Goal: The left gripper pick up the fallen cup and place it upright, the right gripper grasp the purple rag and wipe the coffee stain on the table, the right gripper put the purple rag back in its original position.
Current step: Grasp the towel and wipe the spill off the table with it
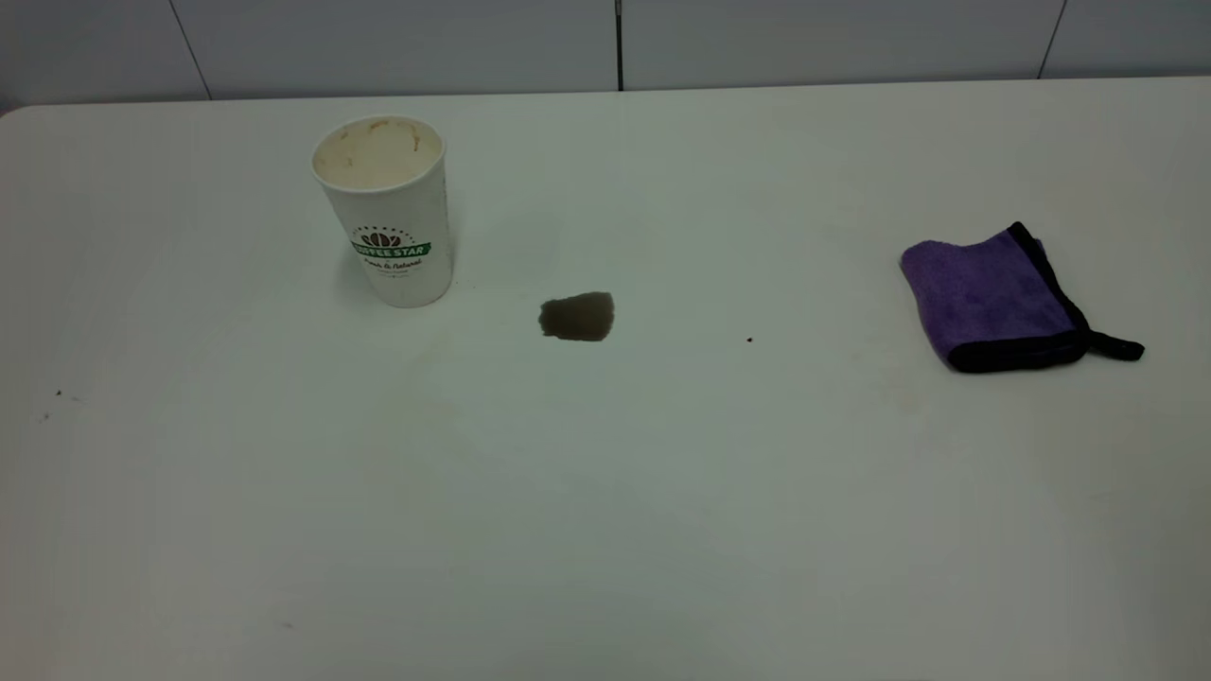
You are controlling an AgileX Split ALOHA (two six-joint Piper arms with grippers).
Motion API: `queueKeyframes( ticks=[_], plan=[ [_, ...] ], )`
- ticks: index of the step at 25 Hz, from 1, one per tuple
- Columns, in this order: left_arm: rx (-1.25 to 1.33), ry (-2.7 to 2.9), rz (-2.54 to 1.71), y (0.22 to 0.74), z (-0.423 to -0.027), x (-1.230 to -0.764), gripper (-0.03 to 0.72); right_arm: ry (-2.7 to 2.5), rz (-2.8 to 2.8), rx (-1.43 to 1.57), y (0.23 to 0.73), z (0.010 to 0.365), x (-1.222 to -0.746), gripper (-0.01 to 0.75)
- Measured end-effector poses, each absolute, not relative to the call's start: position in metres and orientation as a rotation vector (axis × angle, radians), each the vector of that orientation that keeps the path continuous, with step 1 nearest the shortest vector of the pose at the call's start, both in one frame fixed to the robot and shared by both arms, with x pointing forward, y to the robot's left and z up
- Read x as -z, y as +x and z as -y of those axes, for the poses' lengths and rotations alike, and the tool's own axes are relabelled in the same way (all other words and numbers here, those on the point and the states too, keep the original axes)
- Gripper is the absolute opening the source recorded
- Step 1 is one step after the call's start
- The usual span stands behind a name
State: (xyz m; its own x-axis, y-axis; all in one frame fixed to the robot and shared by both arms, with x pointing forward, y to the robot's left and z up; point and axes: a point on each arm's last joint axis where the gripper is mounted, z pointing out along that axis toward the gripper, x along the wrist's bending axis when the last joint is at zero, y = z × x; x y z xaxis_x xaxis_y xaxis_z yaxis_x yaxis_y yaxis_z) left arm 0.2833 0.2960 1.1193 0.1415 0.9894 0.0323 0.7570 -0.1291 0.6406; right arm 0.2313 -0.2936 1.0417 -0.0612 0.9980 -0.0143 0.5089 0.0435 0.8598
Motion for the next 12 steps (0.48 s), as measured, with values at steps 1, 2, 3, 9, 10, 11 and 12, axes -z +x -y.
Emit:
queueKeyframes(
  ticks=[1,2,3,9,10,11,12],
  plan=[
    [-0.631,1.945,-1.670,0.278,-0.296,-1.110,0.238,1.540,-1.651,-0.925,0.231,0.294,-1.042,0.239],
    [-0.616,1.951,-1.685,0.275,-0.296,-1.099,0.238,1.540,-1.651,-0.925,0.231,0.294,-1.042,0.239],
    [-0.604,1.951,-1.698,0.271,-0.296,-1.089,0.238,1.540,-1.651,-0.925,0.231,0.294,-1.042,0.239],
    [-0.589,1.927,-1.727,0.258,-0.297,-1.047,0.239,1.540,-1.651,-0.925,0.231,0.294,-1.042,0.239],
    [-0.611,1.909,-1.711,0.256,-0.297,-1.043,0.239,1.540,-1.651,-0.925,0.231,0.294,-1.042,0.239],
    [-0.633,1.890,-1.695,0.253,-0.297,-1.040,0.239,1.540,-1.651,-0.925,0.231,0.294,-1.042,0.239],
    [-0.656,1.873,-1.678,0.249,-0.297,-1.040,0.239,1.540,-1.651,-0.925,0.231,0.294,-1.042,0.239]
  ],
)
